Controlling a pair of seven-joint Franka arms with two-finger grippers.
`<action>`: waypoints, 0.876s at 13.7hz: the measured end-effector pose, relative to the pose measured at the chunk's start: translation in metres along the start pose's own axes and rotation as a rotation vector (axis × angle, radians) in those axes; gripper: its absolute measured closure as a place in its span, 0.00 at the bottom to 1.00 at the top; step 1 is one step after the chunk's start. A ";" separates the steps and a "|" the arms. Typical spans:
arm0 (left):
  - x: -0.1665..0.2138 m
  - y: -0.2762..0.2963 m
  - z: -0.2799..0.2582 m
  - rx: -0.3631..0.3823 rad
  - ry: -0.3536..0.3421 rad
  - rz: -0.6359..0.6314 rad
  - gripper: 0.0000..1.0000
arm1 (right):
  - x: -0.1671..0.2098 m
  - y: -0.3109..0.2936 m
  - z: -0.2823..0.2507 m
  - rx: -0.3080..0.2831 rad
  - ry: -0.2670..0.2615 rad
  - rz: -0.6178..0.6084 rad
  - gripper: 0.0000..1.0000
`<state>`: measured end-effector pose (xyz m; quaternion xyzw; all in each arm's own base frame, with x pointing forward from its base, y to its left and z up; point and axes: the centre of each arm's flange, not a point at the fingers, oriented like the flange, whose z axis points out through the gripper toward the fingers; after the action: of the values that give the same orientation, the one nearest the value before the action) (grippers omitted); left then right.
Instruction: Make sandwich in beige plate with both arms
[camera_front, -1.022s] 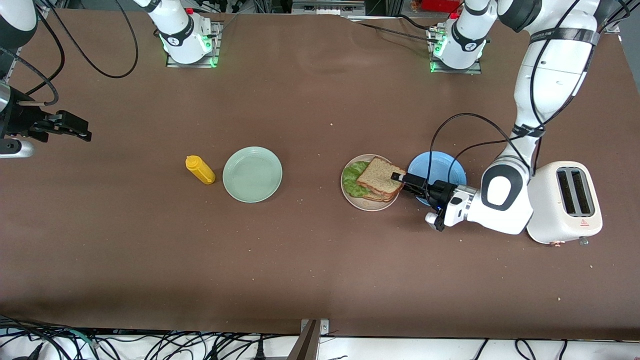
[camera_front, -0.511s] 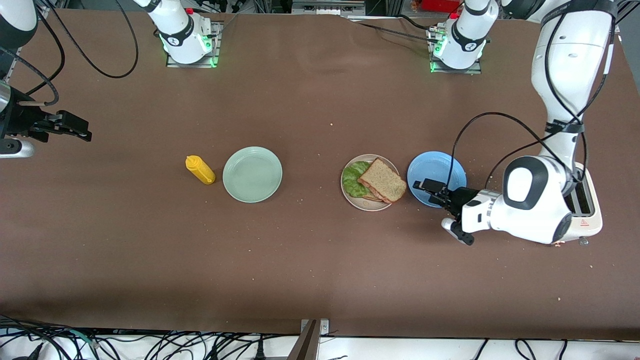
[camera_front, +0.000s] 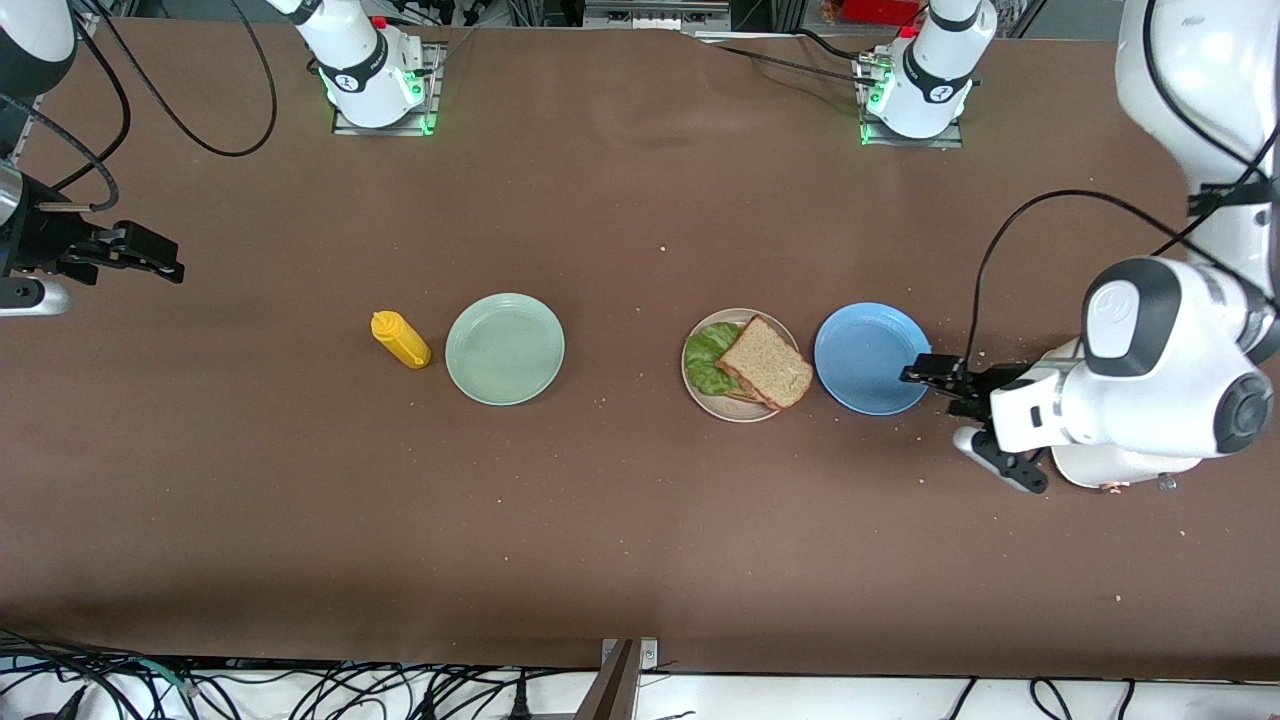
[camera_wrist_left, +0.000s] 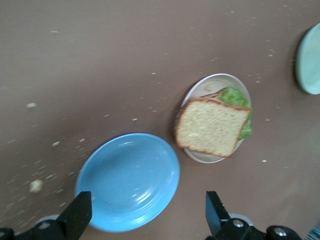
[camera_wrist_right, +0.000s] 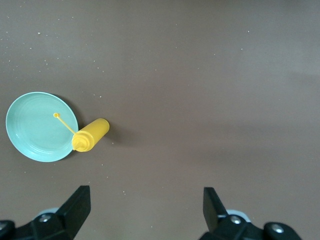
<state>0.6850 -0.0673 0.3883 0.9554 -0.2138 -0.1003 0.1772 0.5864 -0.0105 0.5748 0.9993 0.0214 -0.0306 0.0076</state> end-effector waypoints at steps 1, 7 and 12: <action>-0.007 0.004 -0.019 0.055 0.003 -0.009 0.00 | 0.000 0.000 0.000 0.000 0.000 0.000 0.00; -0.052 0.041 -0.119 0.275 0.072 -0.168 0.00 | 0.000 0.000 0.000 0.000 0.001 0.000 0.00; -0.085 0.095 -0.173 0.334 0.169 -0.292 0.00 | 0.000 0.000 0.000 0.000 0.001 -0.001 0.00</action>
<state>0.6199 -0.0591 0.5929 0.9973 -0.0712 -0.0079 0.0175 0.5866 -0.0102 0.5751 0.9993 0.0217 -0.0301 0.0076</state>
